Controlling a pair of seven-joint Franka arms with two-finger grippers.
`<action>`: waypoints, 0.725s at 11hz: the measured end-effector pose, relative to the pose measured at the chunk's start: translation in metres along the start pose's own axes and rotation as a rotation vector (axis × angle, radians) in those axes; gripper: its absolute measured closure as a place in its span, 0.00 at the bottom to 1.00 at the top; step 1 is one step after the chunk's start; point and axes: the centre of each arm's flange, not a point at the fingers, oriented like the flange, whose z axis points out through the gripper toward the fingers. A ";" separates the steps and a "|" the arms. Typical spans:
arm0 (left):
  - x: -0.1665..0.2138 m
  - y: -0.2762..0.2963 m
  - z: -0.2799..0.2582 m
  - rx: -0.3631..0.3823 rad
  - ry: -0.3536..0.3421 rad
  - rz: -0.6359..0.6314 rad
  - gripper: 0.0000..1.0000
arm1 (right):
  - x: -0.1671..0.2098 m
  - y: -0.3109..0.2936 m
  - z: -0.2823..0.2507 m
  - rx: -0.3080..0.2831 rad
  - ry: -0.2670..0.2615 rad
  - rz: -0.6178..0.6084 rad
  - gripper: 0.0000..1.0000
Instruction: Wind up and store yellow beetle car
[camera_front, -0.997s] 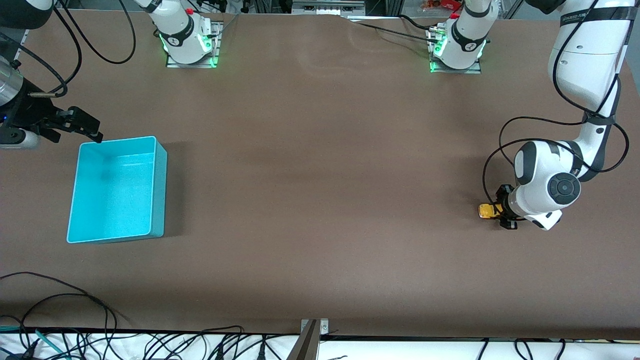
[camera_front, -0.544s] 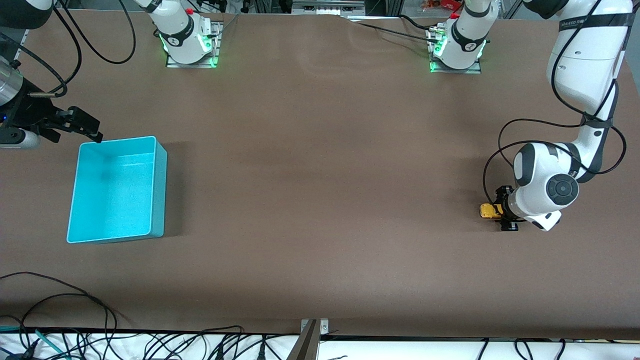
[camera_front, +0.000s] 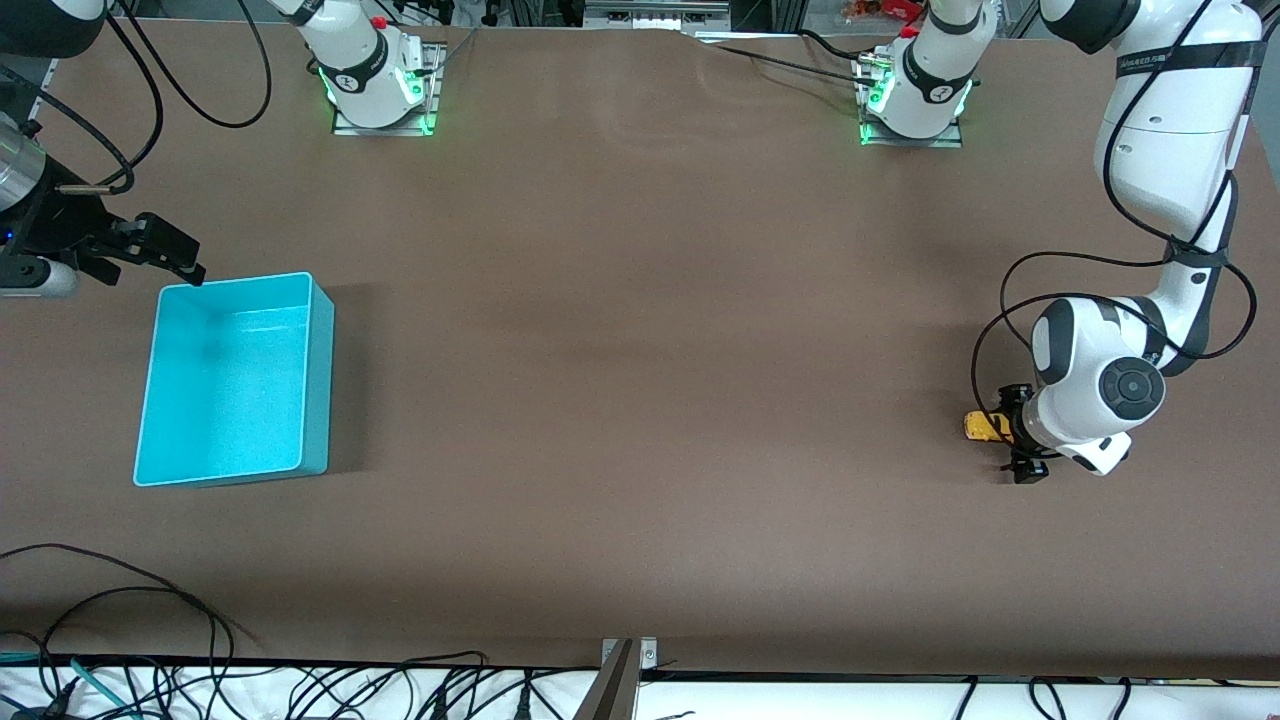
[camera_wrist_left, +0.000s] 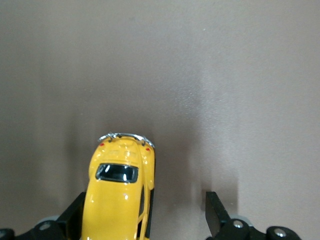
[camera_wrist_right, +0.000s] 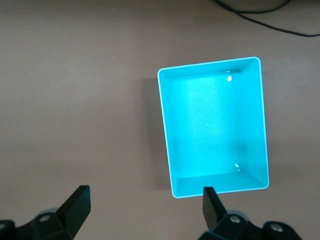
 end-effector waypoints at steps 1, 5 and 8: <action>0.001 0.003 -0.004 -0.006 0.001 -0.001 0.00 | 0.000 0.000 0.000 0.000 0.000 0.000 0.00; 0.004 0.003 -0.021 0.030 0.008 -0.006 0.00 | 0.000 0.000 0.000 0.000 0.000 0.000 0.00; 0.005 0.000 -0.022 0.061 0.011 -0.006 0.00 | 0.000 0.000 0.000 0.000 -0.001 0.000 0.00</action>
